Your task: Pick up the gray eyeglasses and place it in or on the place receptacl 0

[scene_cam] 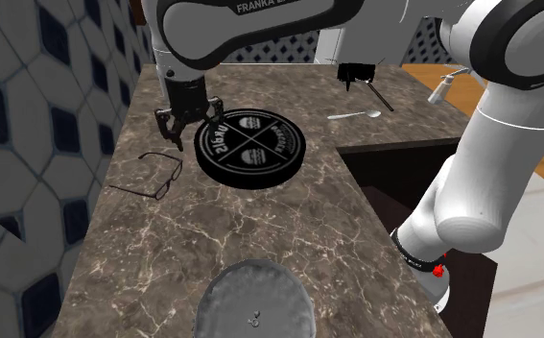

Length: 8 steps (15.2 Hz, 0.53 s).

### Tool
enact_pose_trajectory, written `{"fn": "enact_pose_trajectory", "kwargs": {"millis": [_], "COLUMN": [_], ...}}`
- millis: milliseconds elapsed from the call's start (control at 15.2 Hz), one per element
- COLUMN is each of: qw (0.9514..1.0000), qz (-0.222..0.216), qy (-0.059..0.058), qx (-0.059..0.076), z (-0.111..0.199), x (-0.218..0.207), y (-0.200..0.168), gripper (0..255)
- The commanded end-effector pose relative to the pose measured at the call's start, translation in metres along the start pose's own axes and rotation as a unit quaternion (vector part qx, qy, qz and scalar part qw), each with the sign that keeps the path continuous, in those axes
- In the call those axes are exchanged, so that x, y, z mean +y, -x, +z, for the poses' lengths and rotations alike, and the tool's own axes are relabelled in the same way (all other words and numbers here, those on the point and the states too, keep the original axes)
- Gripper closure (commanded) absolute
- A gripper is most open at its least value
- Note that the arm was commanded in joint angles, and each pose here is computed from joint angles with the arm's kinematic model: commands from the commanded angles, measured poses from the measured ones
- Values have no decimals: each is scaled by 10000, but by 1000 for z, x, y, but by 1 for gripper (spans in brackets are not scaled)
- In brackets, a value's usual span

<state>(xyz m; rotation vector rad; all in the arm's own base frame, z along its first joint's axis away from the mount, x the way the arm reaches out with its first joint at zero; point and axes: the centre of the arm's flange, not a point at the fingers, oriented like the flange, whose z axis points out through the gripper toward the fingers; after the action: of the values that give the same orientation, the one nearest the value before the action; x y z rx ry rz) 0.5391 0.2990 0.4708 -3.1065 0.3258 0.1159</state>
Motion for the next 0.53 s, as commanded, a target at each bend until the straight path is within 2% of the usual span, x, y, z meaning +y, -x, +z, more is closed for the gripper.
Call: {"fn": "enact_pose_trajectory", "kwargs": {"millis": [0,132,462], "qw": [9997,9987,9987], "qz": [144,290,290], "qy": [-195,-393,-393], "qx": [85,171,171], "z": [7,13,40], "x": [-17,-35,-37], "y": [2,3,2], "gripper": [0,0,0]}}
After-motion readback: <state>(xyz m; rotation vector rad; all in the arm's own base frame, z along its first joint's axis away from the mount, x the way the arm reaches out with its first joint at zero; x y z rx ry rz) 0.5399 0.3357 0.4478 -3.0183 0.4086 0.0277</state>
